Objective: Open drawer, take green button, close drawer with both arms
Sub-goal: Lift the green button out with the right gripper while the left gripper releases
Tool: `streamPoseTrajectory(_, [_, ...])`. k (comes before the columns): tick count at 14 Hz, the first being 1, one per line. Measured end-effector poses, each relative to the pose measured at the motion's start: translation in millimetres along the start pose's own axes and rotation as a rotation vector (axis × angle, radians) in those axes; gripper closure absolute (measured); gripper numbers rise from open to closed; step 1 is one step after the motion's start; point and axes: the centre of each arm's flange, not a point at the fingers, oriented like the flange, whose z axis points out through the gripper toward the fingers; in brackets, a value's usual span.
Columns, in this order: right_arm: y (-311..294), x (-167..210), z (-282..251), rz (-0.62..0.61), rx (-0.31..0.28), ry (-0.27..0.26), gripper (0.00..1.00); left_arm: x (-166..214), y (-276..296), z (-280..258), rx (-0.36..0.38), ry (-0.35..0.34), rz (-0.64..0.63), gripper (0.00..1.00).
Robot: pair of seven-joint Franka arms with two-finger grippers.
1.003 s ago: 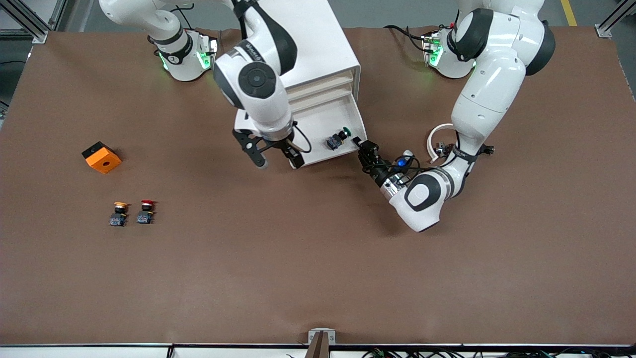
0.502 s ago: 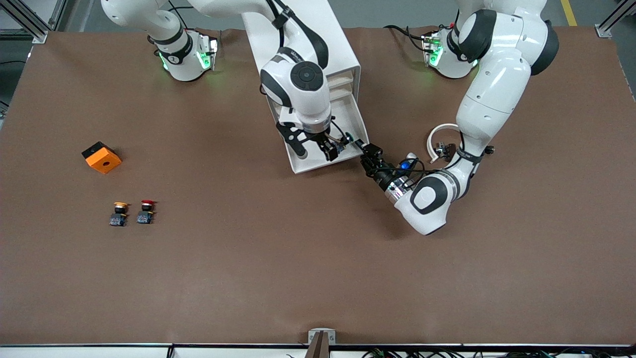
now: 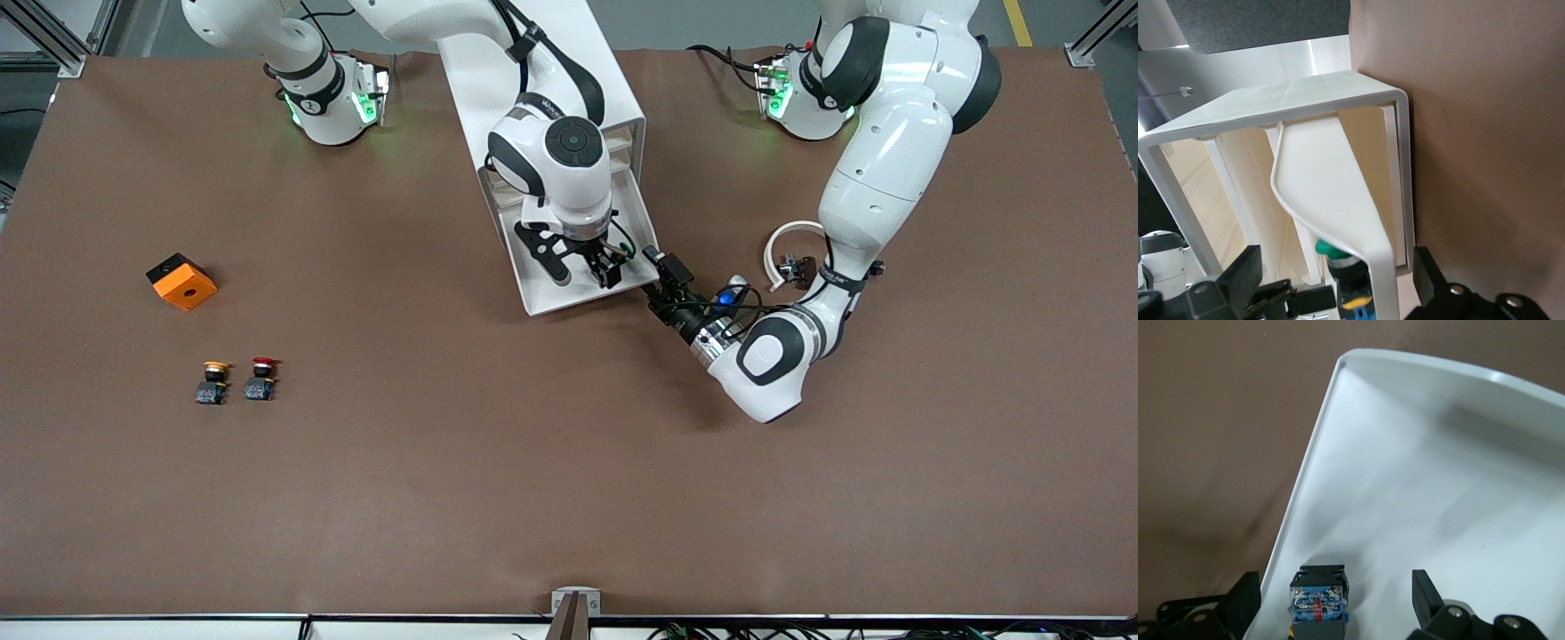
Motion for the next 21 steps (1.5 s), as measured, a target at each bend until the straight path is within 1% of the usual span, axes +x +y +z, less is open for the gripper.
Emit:
streamPoseTrajectory(2, [-2, -5, 4, -0.008, 0.000, 0.002, 0.00, -5, -8, -13, -0.058, 0.024, 0.027, 0.00])
streamPoseTrajectory(4, [-6, -8, 7, -0.012, 0.004, 0.002, 0.00, -15, -26, -28, -0.128, 0.054, 0.109, 0.00])
streamPoseTrajectory(6, [-9, -9, 9, -0.013, 0.007, 0.002, 0.00, -26, -50, -37, -0.167, 0.072, 0.231, 0.00])
streamPoseTrajectory(8, [-11, -10, 11, -0.013, 0.007, 0.003, 0.00, -30, -68, -45, -0.199, 0.110, 0.381, 0.00])
streamPoseTrajectory(11, [-11, -10, 15, -0.013, 0.004, 0.004, 0.00, -26, -74, -52, -0.238, 0.209, 0.586, 0.00])
streamPoseTrajectory(13, [-13, -10, 20, -0.014, 0.000, 0.006, 0.00, -25, -74, -60, -0.287, 0.281, 0.731, 0.00])
streamPoseTrajectory(15, [-15, -11, 25, -0.015, -0.002, 0.007, 0.00, -30, -78, -75, -0.384, 0.357, 0.859, 0.00])
streamPoseTrajectory(17, [-16, -12, 26, -0.015, 0.001, 0.006, 0.00, -36, -84, -89, -0.483, 0.433, 0.960, 0.00])
streamPoseTrajectory(19, [-18, -13, 23, -0.016, 0.007, 0.004, 0.18, -44, -86, -102, -0.585, 0.468, 1.041, 0.00])
streamPoseTrajectory(20, [-19, -14, 22, -0.017, 0.010, 0.004, 0.18, -48, -86, -108, -0.634, 0.477, 1.078, 0.00])
streamPoseTrajectory(21, [-20, -14, 20, -0.017, 0.014, 0.002, 0.23, -52, -87, -113, -0.675, 0.492, 1.116, 0.00])
